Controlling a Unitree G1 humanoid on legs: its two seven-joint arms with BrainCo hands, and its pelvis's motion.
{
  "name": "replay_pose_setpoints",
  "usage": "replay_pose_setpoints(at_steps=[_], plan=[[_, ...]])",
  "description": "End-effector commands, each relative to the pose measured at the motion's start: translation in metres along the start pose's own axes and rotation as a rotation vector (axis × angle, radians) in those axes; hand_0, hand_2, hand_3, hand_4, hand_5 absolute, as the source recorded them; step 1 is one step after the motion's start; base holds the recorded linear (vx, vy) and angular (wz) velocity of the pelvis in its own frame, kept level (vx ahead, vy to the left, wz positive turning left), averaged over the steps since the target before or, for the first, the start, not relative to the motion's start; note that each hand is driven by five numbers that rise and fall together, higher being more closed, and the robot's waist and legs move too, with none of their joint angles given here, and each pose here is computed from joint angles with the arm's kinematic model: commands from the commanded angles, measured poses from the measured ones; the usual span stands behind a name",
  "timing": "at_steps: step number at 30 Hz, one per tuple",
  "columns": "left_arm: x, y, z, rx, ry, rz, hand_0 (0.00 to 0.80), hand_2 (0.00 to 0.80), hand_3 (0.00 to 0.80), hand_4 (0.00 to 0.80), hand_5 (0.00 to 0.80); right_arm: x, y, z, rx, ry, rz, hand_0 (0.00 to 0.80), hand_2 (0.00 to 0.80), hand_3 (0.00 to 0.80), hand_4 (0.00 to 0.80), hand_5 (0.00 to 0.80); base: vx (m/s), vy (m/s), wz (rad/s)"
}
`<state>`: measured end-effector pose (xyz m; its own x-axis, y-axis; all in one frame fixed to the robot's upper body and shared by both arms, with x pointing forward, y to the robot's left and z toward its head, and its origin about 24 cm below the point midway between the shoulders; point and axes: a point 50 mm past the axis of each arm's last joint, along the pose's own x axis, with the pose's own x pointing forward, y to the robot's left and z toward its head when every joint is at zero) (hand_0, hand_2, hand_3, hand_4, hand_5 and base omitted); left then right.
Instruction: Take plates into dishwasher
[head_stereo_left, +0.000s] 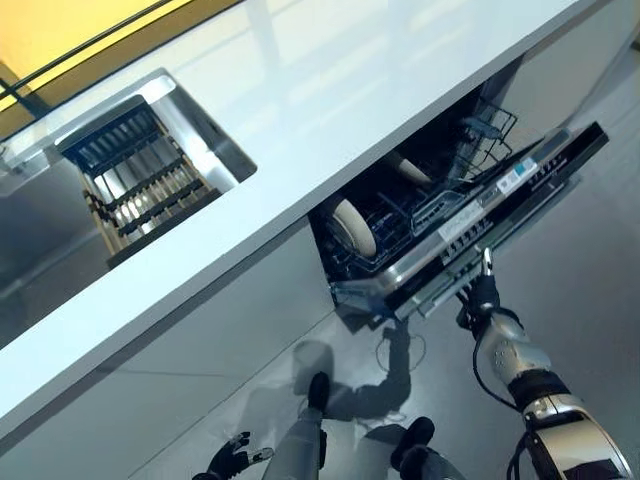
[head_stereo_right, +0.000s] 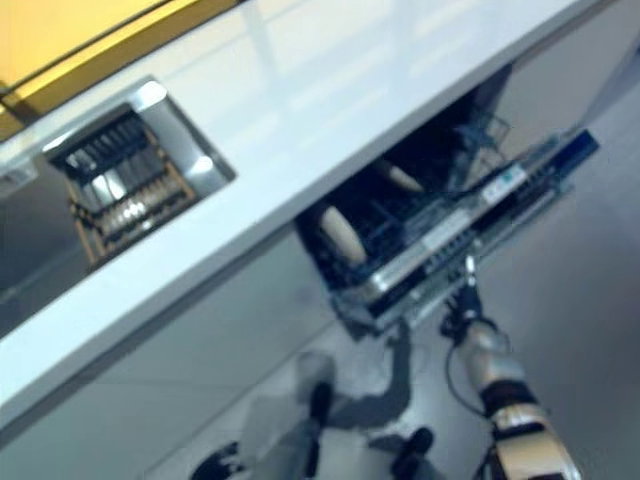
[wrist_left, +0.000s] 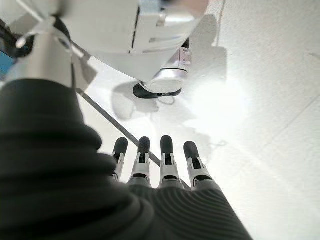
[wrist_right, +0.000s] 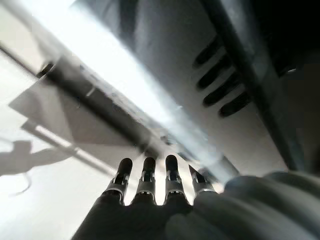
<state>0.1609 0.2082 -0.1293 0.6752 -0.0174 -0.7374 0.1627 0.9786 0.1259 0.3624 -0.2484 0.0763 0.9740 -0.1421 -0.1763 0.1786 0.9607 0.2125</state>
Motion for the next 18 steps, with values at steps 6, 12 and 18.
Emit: replay_pose_setpoints(at_steps=[6,12,18], plan=[[-0.005,0.023,0.007,0.015,-0.042,0.050,0.000,0.000,0.000,0.000,0.000,0.009,0.119,0.103,-0.101,-0.323,0.383,0.000,0.000,0.000,0.000,0.000,0.039,0.026,0.43],[-0.006,0.031,0.008,-0.011,-0.049,0.083,0.000,0.000,0.000,0.000,0.000,0.007,0.121,0.137,-0.172,-0.424,0.368,0.000,0.000,0.000,0.000,0.000,0.019,0.022,0.21],[-0.008,0.039,0.008,-0.008,-0.057,0.096,0.000,0.000,0.000,0.000,0.000,-0.005,0.132,0.173,-0.386,-0.618,0.368,0.000,0.000,0.000,0.000,0.000,0.050,-0.044,0.02]])
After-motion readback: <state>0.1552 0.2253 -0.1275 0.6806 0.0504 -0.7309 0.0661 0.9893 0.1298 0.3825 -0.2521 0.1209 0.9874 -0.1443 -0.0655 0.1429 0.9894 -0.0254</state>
